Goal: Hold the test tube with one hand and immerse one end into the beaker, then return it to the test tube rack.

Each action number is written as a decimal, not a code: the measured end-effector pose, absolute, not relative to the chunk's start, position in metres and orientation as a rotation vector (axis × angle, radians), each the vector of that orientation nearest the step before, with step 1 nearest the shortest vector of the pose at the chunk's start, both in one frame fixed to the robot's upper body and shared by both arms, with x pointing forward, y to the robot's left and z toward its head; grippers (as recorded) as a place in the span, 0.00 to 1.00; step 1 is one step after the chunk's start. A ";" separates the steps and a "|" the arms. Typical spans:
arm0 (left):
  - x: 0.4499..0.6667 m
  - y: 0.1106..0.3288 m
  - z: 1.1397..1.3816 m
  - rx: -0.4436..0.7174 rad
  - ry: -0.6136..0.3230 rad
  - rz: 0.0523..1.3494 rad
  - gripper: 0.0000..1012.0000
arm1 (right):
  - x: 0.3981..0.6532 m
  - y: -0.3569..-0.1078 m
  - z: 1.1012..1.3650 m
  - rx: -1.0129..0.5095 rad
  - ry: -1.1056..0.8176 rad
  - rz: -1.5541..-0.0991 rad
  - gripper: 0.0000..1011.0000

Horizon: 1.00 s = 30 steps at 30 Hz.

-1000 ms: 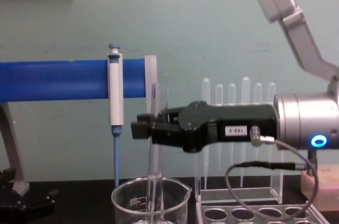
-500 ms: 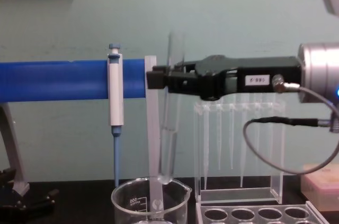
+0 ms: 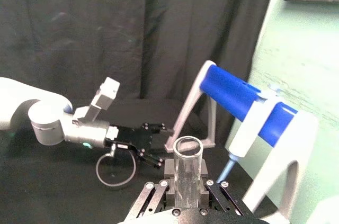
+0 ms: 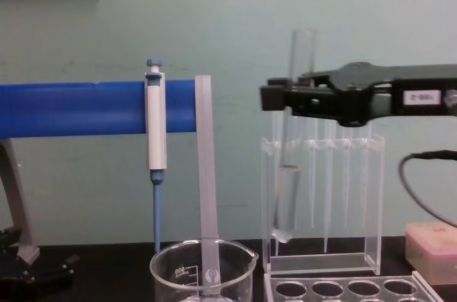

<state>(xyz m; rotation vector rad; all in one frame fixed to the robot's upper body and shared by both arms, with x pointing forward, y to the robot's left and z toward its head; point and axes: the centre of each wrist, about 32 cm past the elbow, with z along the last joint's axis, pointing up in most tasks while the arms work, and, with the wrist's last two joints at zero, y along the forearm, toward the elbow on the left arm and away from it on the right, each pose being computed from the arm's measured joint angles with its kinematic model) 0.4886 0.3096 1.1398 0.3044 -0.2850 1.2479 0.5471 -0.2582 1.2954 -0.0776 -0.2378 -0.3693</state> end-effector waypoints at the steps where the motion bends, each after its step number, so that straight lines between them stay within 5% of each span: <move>1: 0.489 0.310 1.140 0.304 -0.285 1.248 0.99 | 0.545 -0.261 1.294 -0.080 -0.236 -0.375 0.22; 13: 0.489 0.310 1.140 0.304 -0.285 1.248 0.99 | 0.524 -0.286 1.272 -0.081 -0.211 -0.448 0.22; 30: 0.489 0.310 1.140 0.304 -0.285 1.248 0.99 | 0.522 -0.286 1.251 -0.106 -0.196 -0.467 0.22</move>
